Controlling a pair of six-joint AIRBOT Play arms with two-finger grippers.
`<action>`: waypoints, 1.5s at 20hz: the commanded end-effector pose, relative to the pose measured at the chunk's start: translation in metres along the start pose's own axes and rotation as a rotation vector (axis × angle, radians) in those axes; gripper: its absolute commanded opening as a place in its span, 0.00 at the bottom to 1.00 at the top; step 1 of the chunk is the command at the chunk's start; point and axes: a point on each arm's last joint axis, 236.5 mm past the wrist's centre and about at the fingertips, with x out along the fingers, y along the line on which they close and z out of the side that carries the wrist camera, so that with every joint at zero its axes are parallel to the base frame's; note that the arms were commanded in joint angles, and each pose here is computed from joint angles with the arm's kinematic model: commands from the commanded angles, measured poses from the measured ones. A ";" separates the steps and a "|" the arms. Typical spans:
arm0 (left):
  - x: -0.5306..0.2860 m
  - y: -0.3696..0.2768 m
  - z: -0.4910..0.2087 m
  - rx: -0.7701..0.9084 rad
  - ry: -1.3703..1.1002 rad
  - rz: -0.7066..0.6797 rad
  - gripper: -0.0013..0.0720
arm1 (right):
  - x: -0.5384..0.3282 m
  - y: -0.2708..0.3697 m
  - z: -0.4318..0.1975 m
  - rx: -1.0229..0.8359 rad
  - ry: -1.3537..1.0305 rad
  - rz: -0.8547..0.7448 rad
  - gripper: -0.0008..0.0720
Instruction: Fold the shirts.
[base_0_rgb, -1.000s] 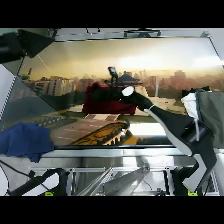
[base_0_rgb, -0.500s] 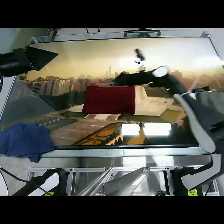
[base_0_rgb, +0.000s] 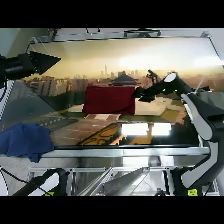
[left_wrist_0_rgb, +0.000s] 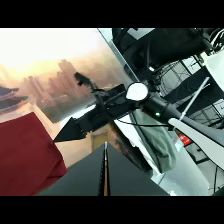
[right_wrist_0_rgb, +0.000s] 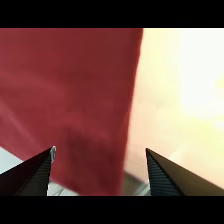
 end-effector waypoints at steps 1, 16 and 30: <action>0.000 0.000 -0.002 0.004 0.007 -0.003 0.04 | 0.043 0.025 -0.011 0.002 0.033 0.099 0.89; 0.000 -0.005 -0.010 0.004 0.040 -0.021 0.04 | -0.211 0.113 0.122 0.099 -0.640 0.314 0.03; -0.001 -0.009 -0.018 0.004 0.076 -0.040 0.04 | -0.416 -0.179 -0.212 1.035 -0.747 -0.635 0.03</action>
